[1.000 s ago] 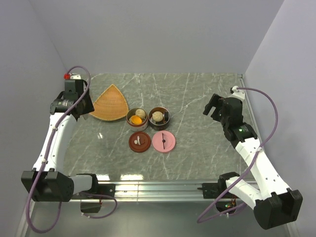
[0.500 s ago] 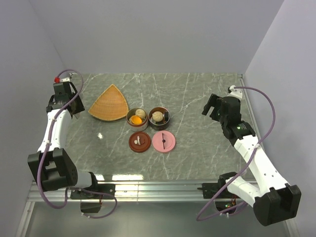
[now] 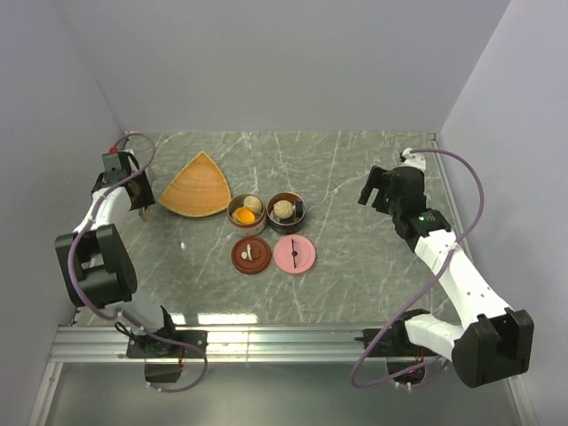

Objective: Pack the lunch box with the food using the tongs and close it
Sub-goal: Put down the clamp

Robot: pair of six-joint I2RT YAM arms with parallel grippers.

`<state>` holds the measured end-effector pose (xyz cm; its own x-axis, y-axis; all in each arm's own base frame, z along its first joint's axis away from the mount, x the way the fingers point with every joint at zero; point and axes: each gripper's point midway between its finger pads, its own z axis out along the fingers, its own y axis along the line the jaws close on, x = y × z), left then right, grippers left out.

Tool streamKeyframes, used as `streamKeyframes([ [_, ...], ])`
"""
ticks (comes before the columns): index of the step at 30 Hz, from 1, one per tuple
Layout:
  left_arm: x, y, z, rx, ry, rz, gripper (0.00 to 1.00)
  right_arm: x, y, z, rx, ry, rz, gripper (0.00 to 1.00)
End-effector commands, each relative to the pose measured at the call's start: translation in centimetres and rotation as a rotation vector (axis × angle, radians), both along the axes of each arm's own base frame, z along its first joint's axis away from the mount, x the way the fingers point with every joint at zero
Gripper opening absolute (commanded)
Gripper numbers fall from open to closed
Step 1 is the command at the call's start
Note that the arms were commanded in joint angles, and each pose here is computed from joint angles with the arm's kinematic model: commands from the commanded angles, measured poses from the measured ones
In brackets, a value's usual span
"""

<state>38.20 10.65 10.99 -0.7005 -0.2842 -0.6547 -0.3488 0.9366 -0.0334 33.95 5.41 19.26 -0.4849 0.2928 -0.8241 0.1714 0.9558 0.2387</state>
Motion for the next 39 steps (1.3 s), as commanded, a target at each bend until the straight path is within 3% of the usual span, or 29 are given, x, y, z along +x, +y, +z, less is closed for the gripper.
streamKeyframes([
  [1, 1.7, 1.4, -1.0, 0.006, -0.011, -0.011, 0.45, 1.5, 0.2, 2.6, -0.007, -0.071, 0.019, 0.93],
  [22, 9.9, 6.0, -6.7, 0.059, 0.089, 0.028, 0.55, 4.8, 1.0, 1.6, -0.016, -0.001, 0.035, 0.93],
  [30, 10.1, 6.5, -6.2, 0.080, 0.064, 0.073, 0.74, 5.2, 1.2, 1.4, -0.010, 0.010, 0.034, 0.94],
  [32, 10.0, 6.7, -5.3, 0.085, 0.046, 0.087, 0.99, 5.3, 1.2, 1.6, -0.010, 0.004, 0.033, 0.94],
  [39, 8.2, 7.0, -0.9, 0.145, -0.044, 0.137, 1.00, 5.2, 0.8, 2.2, -0.017, -0.016, 0.016, 0.94],
])
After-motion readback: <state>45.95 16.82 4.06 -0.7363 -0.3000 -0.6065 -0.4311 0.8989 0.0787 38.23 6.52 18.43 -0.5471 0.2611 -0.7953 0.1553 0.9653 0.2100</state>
